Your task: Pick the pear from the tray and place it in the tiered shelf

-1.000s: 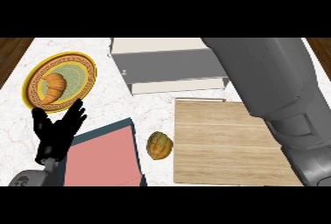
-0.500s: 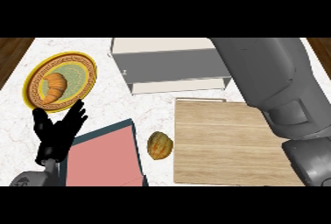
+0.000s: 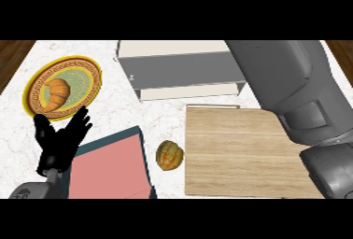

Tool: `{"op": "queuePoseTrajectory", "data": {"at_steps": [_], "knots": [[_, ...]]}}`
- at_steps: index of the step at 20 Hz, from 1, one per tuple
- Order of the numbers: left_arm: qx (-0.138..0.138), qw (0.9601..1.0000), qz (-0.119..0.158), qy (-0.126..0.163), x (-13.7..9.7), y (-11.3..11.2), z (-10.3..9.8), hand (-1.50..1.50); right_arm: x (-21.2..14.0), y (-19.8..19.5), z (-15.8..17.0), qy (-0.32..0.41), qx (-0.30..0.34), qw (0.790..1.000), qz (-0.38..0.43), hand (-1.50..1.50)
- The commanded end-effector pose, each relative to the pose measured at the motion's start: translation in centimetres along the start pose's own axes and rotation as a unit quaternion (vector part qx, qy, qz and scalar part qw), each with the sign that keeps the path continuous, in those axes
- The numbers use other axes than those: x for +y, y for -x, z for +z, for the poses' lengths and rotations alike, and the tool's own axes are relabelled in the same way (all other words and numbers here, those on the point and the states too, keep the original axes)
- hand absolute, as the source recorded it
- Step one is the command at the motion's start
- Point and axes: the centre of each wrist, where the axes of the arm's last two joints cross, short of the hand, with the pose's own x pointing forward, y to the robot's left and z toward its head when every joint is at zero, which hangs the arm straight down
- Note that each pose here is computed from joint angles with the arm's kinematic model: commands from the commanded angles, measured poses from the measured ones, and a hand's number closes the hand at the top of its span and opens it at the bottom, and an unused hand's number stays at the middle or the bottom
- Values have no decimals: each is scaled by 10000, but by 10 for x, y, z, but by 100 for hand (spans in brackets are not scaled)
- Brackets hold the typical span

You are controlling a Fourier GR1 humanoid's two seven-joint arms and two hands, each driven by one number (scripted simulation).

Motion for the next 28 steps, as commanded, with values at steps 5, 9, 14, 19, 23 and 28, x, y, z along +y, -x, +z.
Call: {"op": "queuePoseTrajectory", "data": {"at_steps": [5,9,14,19,23,28], "knots": [[265,9996,117,-40,3,11,7,0,-16,10,-4,557,419,9880,-1379,-150],[175,9998,45,61,-2,25,3,0,-23,6,-4,591,426,9718,-2243,-150],[202,9998,-15,6,0,16,-5,0,-35,16,-7,906,553,9445,-3110,-150],[290,9995,12,-154,8,22,8,0,-61,40,-10,1711,783,9265,-3258,-150],[220,9997,98,-66,-3,3,-2,0,-92,63,-15,2259,1210,9183,-3017,-150],[175,9998,94,-71,-7,21,5,0,-138,94,-6,2732,1494,8837,-3493,-150]]}}
